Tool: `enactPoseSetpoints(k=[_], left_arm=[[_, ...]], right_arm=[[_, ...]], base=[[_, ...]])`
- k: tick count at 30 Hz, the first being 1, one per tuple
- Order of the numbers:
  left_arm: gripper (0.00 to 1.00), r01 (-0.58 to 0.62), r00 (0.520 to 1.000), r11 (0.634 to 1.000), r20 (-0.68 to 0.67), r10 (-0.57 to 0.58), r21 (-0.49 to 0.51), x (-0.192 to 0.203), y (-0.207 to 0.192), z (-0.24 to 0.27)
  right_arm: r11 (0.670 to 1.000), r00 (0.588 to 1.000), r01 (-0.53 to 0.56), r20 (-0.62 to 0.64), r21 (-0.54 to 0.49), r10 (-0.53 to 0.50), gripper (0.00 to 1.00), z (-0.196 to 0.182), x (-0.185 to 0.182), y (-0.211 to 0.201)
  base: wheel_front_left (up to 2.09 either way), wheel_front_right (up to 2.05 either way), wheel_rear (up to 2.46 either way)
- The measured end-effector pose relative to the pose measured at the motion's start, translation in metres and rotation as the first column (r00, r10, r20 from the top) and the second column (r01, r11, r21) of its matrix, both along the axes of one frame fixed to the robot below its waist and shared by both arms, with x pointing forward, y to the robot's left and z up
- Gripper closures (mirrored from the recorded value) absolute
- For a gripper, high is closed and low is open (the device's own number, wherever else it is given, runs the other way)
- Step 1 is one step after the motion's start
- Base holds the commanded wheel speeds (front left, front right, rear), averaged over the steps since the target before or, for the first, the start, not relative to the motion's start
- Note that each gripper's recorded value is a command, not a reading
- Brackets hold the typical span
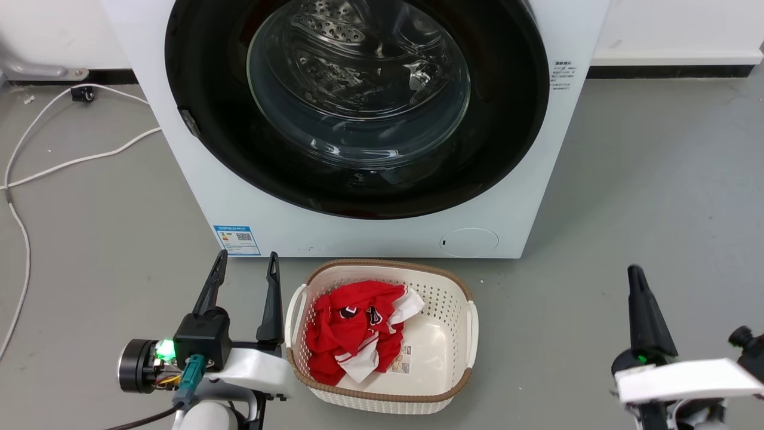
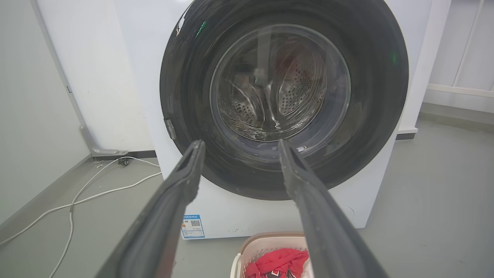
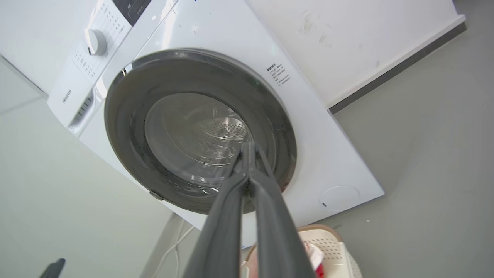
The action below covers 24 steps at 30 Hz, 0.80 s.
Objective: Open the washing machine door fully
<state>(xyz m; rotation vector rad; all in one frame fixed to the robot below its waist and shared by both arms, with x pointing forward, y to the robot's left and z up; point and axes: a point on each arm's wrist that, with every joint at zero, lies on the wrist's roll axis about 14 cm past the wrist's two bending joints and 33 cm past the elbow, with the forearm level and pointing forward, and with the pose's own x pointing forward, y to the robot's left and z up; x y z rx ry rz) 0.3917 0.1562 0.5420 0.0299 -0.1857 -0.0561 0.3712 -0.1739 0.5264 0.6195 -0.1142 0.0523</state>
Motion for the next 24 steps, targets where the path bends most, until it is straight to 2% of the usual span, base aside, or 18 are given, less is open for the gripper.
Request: enactPoseSetpoints(k=[1,3,5,7,8,9,10,11,12,14,17,19,24], left_arm=[[0.00,0.000,1.000,1.000,0.000,0.000,0.000,0.000,0.000,0.000],[0.00,-0.001,1.000,1.000,-0.001,0.001,-0.001,0.000,0.000,-0.001],[0.00,-0.002,1.000,1.000,-0.003,0.002,-0.003,0.001,0.000,-0.001],[0.00,-0.003,1.000,1.000,-0.004,0.003,-0.004,0.001,0.000,-0.001],[0.00,-0.003,1.000,1.000,-0.004,0.003,-0.005,0.002,0.000,-0.002],[0.00,-0.003,1.000,1.000,-0.005,0.003,-0.005,0.003,0.000,-0.002],[0.00,-0.004,1.000,1.000,-0.006,0.004,-0.006,0.004,0.000,-0.002],[0.00,-0.002,1.000,1.000,-0.007,0.002,-0.006,0.005,-0.001,-0.003],[0.00,-0.001,1.000,1.000,-0.005,0.001,-0.006,0.006,-0.001,-0.002],[0.00,0.000,1.000,1.000,0.002,0.000,-0.007,0.009,-0.001,0.000],[0.00,-0.001,1.000,1.000,-0.006,0.001,-0.007,0.013,-0.001,-0.003],[0.00,-0.001,1.000,1.000,-0.006,0.001,-0.008,0.017,-0.001,-0.004],[0.00,0.003,1.000,1.000,-0.006,-0.003,-0.011,0.029,-0.002,-0.005]], right_arm=[[0.993,1.000,0.004,0.015,0.121,-0.006,1.00,0.005,0.003,-0.001],[0.948,0.999,0.001,0.039,0.317,-0.014,1.00,0.013,0.008,-0.002],[0.858,0.998,-0.012,0.060,0.513,-0.021,1.00,0.021,0.013,-0.003],[0.769,0.995,-0.035,0.090,0.639,-0.030,1.00,0.034,0.020,-0.008],[0.723,0.993,-0.048,0.111,0.689,-0.039,1.00,0.041,0.025,-0.012],[0.696,0.990,-0.063,0.131,0.715,-0.045,1.00,0.049,0.029,-0.016],[0.647,0.987,-0.080,0.150,0.758,-0.053,1.00,0.056,0.034,-0.021],[0.569,0.983,-0.102,0.169,0.816,-0.066,1.00,0.064,0.039,-0.027],[0.526,0.980,-0.124,0.187,0.842,-0.068,1.00,0.071,0.044,-0.030],[0.487,0.972,-0.166,0.225,0.857,-0.064,1.00,0.085,0.056,-0.035],[0.475,0.961,-0.215,0.271,0.853,-0.053,1.00,0.107,0.076,-0.044],[0.492,0.956,-0.242,0.292,0.836,-0.027,1.00,0.121,0.093,-0.049],[0.611,0.953,-0.265,0.301,0.746,0.045,1.00,0.153,0.144,-0.055]], base=[[0.00,0.00,0.00],[0.00,0.00,0.00],[0.00,0.00,0.00],[0.00,0.00,0.00],[0.00,0.00,0.00],[0.00,0.00,0.00],[0.00,0.00,0.00],[0.00,0.00,0.00],[0.00,0.00,0.00],[0.00,0.00,0.00],[0.00,0.00,0.00],[0.00,0.00,0.00],[0.00,0.00,0.00]])
